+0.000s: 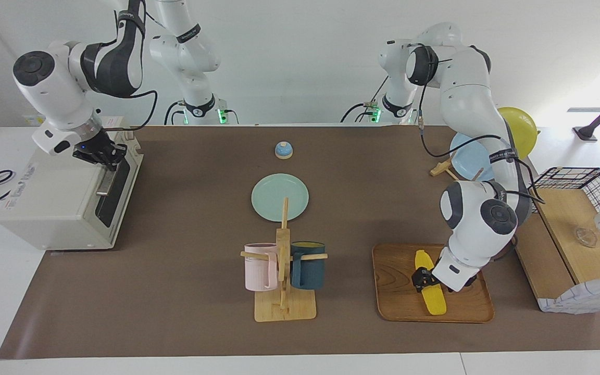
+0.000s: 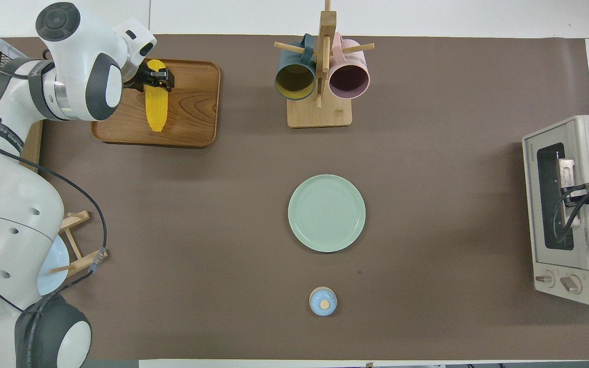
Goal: Put corn in oven
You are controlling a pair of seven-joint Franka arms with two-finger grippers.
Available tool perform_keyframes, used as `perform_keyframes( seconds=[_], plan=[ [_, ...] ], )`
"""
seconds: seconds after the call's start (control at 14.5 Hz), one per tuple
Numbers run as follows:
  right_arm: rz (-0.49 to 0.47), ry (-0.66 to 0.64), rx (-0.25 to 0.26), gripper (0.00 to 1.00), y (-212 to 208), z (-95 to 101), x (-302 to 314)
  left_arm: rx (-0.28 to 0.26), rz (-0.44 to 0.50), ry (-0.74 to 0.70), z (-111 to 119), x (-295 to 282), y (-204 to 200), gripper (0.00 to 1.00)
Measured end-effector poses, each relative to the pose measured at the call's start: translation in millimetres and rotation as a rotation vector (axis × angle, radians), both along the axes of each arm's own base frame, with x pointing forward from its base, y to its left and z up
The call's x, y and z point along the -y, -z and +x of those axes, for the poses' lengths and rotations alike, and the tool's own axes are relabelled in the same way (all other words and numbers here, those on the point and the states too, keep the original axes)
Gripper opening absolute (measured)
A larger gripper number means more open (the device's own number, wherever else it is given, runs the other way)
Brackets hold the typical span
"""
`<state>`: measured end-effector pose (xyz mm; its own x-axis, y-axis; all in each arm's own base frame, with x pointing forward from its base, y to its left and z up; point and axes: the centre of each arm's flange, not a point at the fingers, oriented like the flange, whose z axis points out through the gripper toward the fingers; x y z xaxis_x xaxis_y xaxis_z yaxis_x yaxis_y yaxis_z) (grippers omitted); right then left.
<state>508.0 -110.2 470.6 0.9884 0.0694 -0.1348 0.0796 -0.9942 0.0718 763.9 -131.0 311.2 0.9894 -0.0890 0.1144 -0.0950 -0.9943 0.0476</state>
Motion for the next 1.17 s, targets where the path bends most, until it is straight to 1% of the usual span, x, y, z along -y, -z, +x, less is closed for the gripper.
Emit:
perform_keyframes(
  seconds=[0.07, 0.28, 0.41, 0.55, 0.69, 0.76, 0.9, 1.04, 1.17],
  plan=[
    [0.000, -0.004, -0.001, 0.01, 0.5, 0.2, -2.2, 0.005, -0.002, 0.001, 0.6, 0.8, -1.8, 0.56],
    [-0.001, -0.020, -0.008, 0.01, 4.0, 1.6, -16.6, 0.005, -0.005, 0.001, 0.7, 1.7, -2.1, 0.56],
    [-0.005, -0.011, -0.012, 0.01, 7.8, 2.8, -31.4, -0.009, -0.017, -0.006, 0.1, 1.4, -11.9, 0.56],
    [-0.008, -0.002, -0.017, 0.01, 14.6, 4.2, -45.8, -0.037, -0.027, -0.007, -6.7, 3.2, -45.4, 0.56],
    [-0.008, -0.003, -0.016, 0.01, 19.9, 4.9, -51.8, -0.052, -0.030, -0.026, -21.6, 11.3, -87.4, 0.56],
    [-0.007, -0.006, -0.015, 0.01, 21.3, 4.8, -53.5, -0.057, -0.029, -0.031, -34.3, 19.1, -106.8, 0.56],
    [-0.002, -0.009, -0.013, 0.01, 23.9, 4.6, -56.3, -0.079, -0.036, -0.033, -68.1, 38.3, -136.1, 0.56],
    [0.006, 0.003, -0.010, 0.01, 27.3, 4.4, -59.9, -0.113, -0.050, -0.044, -111.3, 61.4, -153.7, 0.56],
    [0.019, 0.012, -0.011, 0.01, 35.6, 5.5, -70.6, -0.151, -0.053, -0.064, -157.5, 96.7, -159.1, 0.56]
  ],
)
